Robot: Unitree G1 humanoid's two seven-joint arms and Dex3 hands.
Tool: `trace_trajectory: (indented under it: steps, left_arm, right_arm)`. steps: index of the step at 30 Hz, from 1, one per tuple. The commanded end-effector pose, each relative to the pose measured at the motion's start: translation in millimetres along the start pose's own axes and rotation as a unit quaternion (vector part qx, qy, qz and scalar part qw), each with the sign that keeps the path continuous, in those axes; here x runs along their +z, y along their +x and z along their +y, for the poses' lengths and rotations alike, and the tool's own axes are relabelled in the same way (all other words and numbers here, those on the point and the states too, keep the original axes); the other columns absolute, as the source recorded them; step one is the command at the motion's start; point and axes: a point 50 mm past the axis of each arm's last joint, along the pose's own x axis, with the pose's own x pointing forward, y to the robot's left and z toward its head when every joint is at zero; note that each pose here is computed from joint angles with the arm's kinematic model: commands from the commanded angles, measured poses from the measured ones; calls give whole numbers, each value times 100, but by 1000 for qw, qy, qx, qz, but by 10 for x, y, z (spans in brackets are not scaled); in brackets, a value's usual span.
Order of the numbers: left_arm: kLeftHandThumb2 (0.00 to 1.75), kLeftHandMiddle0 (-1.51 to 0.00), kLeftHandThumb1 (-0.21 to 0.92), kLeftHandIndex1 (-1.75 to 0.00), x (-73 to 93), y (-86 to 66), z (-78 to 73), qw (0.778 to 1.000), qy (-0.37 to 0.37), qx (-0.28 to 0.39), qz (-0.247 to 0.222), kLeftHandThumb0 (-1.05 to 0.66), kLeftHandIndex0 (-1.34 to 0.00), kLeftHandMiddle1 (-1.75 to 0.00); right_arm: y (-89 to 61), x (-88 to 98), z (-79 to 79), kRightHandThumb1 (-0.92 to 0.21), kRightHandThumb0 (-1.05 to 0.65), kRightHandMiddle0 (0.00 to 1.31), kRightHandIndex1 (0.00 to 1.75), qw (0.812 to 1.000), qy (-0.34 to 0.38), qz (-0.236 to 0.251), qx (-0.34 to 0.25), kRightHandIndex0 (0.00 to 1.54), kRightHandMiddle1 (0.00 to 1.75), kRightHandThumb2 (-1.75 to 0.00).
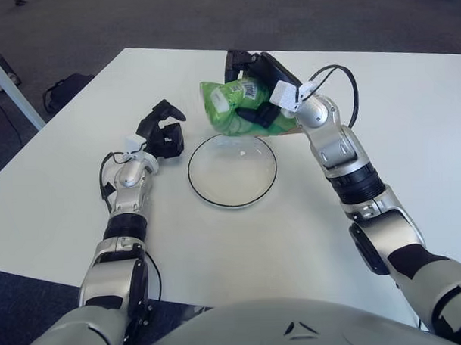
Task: Put the snack into the plate.
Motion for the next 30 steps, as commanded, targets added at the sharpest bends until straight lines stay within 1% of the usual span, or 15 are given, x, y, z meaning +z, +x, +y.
trace_trajectory:
  steps: [1,8,11,13,17,20,21,24,30]
  left_arm:
    - [117,-114,43,-175,-333,-254,-139,998,-19,6,66,-44,-52,-175]
    - [117,-112,44,-175,-331,-248,-143,997,-17,0,70,-44,-52,-175]
    - [114,-110,46,-175,-330,-248,-142,997,-18,-3,68,-43,-50,-175]
    - [113,-110,46,-175,-329,-248,-140,998,-18,-3,68,-43,-50,-175]
    - [113,-111,47,-175,-327,-249,-140,998,-16,-2,66,-43,-49,-175]
    - [113,-111,47,-175,-331,-249,-138,998,-11,-2,68,-43,-49,-175]
    - [113,-111,47,-175,-338,-250,-135,997,-8,-1,71,-43,-49,-175]
    - [112,-110,47,-175,-353,-252,-132,997,-1,2,78,-43,-49,-175]
    - [110,-104,49,-175,-377,-249,-126,996,10,8,88,-43,-48,-175]
  right_arm:
    - [-14,47,36,5,0,67,174,1000,-1,-20,10,87,175,-173]
    - [-7,62,144,4,0,66,174,997,40,-45,38,87,175,-172]
    - [27,50,233,6,0,68,174,994,59,-65,60,88,174,-174]
    - [33,48,249,6,0,69,174,993,62,-71,66,87,173,-174]
    - [48,51,309,6,0,69,175,991,61,-71,95,87,173,-175]
    - [46,57,339,5,0,67,175,989,64,-71,109,86,174,-173]
    - [41,63,358,2,0,65,174,988,68,-72,119,85,174,-170]
    - [26,69,394,-2,0,61,171,985,74,-73,135,84,175,-165]
    - [-14,36,468,-2,0,61,169,981,75,-70,165,85,175,-165]
